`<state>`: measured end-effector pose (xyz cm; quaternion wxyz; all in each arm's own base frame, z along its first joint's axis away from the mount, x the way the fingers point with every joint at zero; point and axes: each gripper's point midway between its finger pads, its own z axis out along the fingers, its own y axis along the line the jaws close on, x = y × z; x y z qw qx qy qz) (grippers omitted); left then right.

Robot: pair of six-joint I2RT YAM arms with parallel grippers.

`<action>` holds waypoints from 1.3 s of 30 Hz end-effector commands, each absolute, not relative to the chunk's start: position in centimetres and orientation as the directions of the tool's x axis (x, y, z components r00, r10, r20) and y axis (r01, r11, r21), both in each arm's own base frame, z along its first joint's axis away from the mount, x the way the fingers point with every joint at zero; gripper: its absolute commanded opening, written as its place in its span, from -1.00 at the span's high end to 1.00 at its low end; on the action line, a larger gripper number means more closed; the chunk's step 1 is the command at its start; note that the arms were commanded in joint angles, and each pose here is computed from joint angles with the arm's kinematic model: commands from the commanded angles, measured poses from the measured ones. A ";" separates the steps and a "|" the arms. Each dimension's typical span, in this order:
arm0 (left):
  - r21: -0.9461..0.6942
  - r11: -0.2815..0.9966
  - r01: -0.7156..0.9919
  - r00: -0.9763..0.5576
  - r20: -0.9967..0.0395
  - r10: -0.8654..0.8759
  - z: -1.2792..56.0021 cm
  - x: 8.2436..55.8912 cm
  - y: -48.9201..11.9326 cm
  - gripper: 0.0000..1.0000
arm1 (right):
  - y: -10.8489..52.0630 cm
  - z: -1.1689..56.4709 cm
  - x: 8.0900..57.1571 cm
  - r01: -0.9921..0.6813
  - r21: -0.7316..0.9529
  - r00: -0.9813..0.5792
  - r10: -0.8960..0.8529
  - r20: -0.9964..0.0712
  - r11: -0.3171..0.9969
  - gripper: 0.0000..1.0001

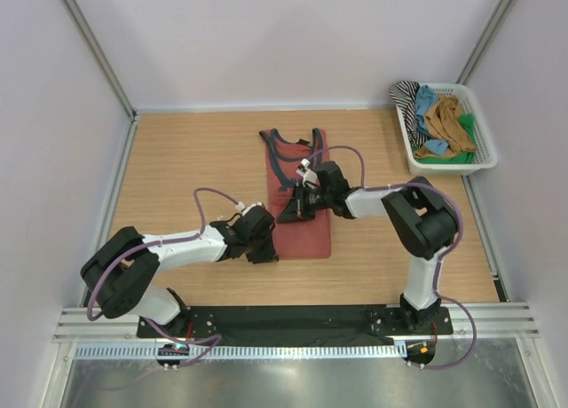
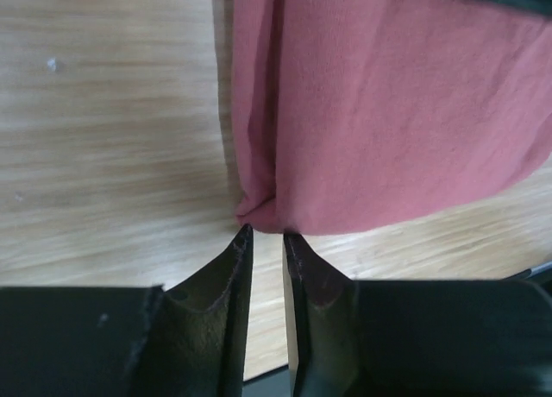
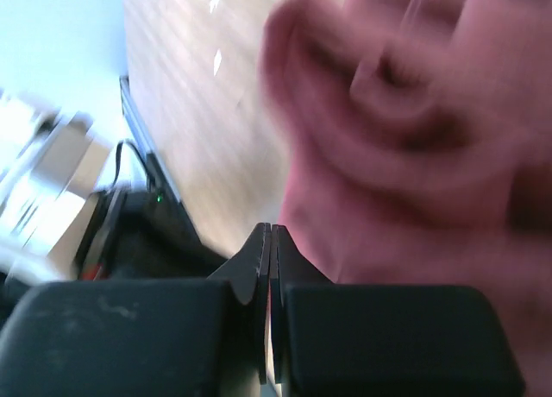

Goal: Fold and stack the tank tops
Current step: Fold the tank top

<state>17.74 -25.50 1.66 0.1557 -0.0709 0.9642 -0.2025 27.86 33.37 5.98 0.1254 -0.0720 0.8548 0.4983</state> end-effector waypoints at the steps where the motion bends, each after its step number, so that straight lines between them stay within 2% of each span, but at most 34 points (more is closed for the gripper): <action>1: -0.415 0.907 -0.077 -0.927 -0.306 -0.218 0.9 18.7 -25.8 0.60 | 34.4 5.9 32.0 -0.264 0.849 -0.946 0.050 -0.321 0.457 0.98; 4: -0.412 0.907 -0.081 -0.927 -0.303 -0.220 0.6 18.4 -25.5 0.61 | 33.9 5.4 35.5 -0.207 0.852 -0.950 0.109 -0.292 0.480 0.98; 8: -0.402 0.912 -0.078 -0.936 -0.287 -0.206 0.1 18.0 -25.3 0.63 | 34.0 6.0 41.0 -0.188 0.823 -0.930 0.172 -0.325 0.536 0.98; 13: -0.403 0.912 -0.073 -0.938 -0.283 -0.200 0.1 17.8 -25.2 0.68 | 33.7 7.6 44.6 -0.207 0.799 -0.913 0.183 -0.366 0.564 0.94; 14: -0.406 0.911 -0.069 -0.938 -0.285 -0.197 0.3 17.8 -25.3 0.70 | 33.5 8.3 44.5 -0.201 0.787 -0.918 0.168 -0.359 0.583 0.87; 15: -0.404 0.912 -0.067 -0.937 -0.287 -0.197 0.4 17.8 -25.2 0.70 | 33.4 10.4 44.4 -0.254 0.769 -0.899 0.150 -0.411 0.587 0.82; 16: -0.400 0.914 -0.064 -0.937 -0.292 -0.193 0.6 17.7 -24.9 0.70 | 33.0 10.8 43.7 -0.263 0.760 -0.897 0.140 -0.420 0.594 0.75; 17: -0.399 0.915 -0.060 -0.936 -0.297 -0.191 0.8 17.7 -24.9 0.70 | 32.6 11.6 43.4 -0.280 0.752 -0.888 0.136 -0.438 0.597 0.50; 18: -0.396 0.916 -0.061 -0.933 -0.305 -0.194 1.0 17.8 -24.7 0.68 | 32.1 14.7 42.9 -0.322 0.735 -0.857 0.145 -0.494 0.597 0.33; 19: -0.404 0.913 -0.057 -0.929 -0.313 -0.196 1.7 17.8 -24.6 0.66 | 31.2 14.2 41.6 -0.324 0.714 -0.860 0.120 -0.495 0.621 0.21; 20: -0.405 0.913 -0.055 -0.927 -0.319 -0.197 2.0 17.7 -24.5 0.62 | 30.7 15.1 40.7 -0.336 0.704 -0.852 0.117 -0.510 0.626 0.01; 22: -0.400 0.915 -0.052 -0.922 -0.332 -0.198 2.9 17.7 -24.0 0.49 | 28.3 15.9 38.2 -0.315 0.653 -0.841 0.116 -0.528 0.689 -0.14; 27: -0.417 0.908 -0.028 -0.888 -0.407 -0.214 6.3 18.1 -23.0 0.15 | 22.5 13.3 32.2 -0.195 0.534 -0.850 0.130 -0.511 0.822 -0.24; 28: -0.420 0.907 -0.026 -0.883 -0.415 -0.218 6.9 18.2 -22.9 0.12 | 21.0 10.7 30.1 -0.145 0.498 -0.876 0.123 -0.466 0.855 -0.24; 29: -0.421 0.907 -0.023 -0.879 -0.424 -0.219 7.2 18.4 -22.9 0.08 | 19.8 10.9 29.4 -0.131 0.467 -0.860 0.134 -0.492 0.874 -0.22; 33: -0.427 0.904 -0.002 -0.874 -0.439 -0.209 8.2 19.0 -23.5 -0.08 | 17.6 7.9 25.3 -0.087 0.418 -0.884 0.123 -0.451 0.904 -0.22; 39: -0.429 0.903 0.000 -0.882 -0.426 -0.202 7.4 20.0 -24.5 -0.16 | 16.7 4.9 22.0 -0.069 0.389 -0.910 0.102 -0.403 0.918 -0.24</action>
